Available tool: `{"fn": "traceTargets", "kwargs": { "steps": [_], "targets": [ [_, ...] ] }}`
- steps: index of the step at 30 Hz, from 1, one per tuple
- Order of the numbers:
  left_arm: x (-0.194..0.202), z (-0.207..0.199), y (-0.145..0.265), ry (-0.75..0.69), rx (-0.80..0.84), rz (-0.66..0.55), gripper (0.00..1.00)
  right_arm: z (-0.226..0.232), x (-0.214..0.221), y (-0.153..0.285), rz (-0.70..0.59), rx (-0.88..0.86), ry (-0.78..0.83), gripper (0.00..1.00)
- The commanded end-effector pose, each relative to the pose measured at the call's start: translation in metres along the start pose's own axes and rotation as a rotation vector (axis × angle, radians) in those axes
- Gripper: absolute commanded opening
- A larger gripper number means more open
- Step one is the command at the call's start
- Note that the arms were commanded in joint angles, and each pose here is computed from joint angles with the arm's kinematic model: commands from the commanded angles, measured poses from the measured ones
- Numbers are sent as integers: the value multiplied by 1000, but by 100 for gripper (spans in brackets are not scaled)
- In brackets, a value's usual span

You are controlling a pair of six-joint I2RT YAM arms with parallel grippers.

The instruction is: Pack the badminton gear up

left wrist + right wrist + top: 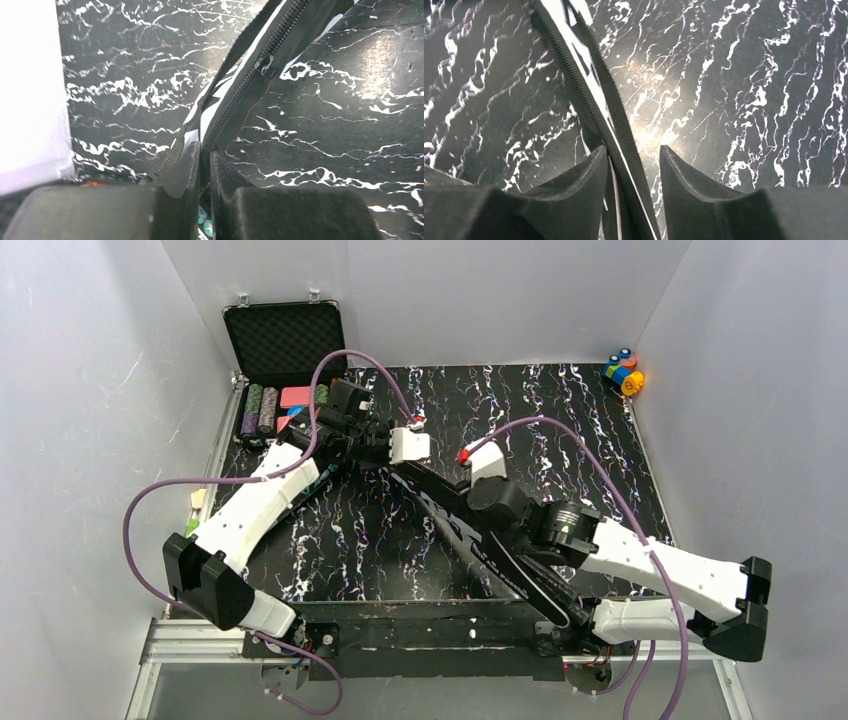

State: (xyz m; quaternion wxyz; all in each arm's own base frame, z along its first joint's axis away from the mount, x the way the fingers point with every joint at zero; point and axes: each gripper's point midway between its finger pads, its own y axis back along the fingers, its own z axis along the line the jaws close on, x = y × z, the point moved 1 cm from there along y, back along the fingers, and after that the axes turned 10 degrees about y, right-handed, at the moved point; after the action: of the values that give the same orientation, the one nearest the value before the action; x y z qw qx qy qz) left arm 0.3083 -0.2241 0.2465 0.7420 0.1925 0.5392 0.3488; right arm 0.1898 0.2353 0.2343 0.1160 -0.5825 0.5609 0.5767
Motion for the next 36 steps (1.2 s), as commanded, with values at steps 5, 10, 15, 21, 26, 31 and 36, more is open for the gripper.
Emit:
{"fn": "traceTargets", "kwargs": {
  "steps": [5,10,15,21,26,31,36],
  "targets": [
    [-23,1,37,173,-125,-56,0,-59,-54,35,-204,95,-283,66],
    [-19,14,40,163,-186,-19,0,-77,-58,48,-200,120,-338,70],
    [-22,25,42,161,-229,-18,0,-80,-63,61,-242,93,-391,70],
    [-26,51,44,298,-332,-5,0,-77,-70,71,-257,43,-466,70],
    [-48,64,52,345,-358,-72,0,-79,-75,77,-282,29,-491,70],
    [-64,60,50,371,-331,-114,0,-68,-74,76,-289,-32,-525,70],
    [-74,39,49,416,-282,-131,0,-35,-74,64,-296,-176,-596,70]
  ]
}}
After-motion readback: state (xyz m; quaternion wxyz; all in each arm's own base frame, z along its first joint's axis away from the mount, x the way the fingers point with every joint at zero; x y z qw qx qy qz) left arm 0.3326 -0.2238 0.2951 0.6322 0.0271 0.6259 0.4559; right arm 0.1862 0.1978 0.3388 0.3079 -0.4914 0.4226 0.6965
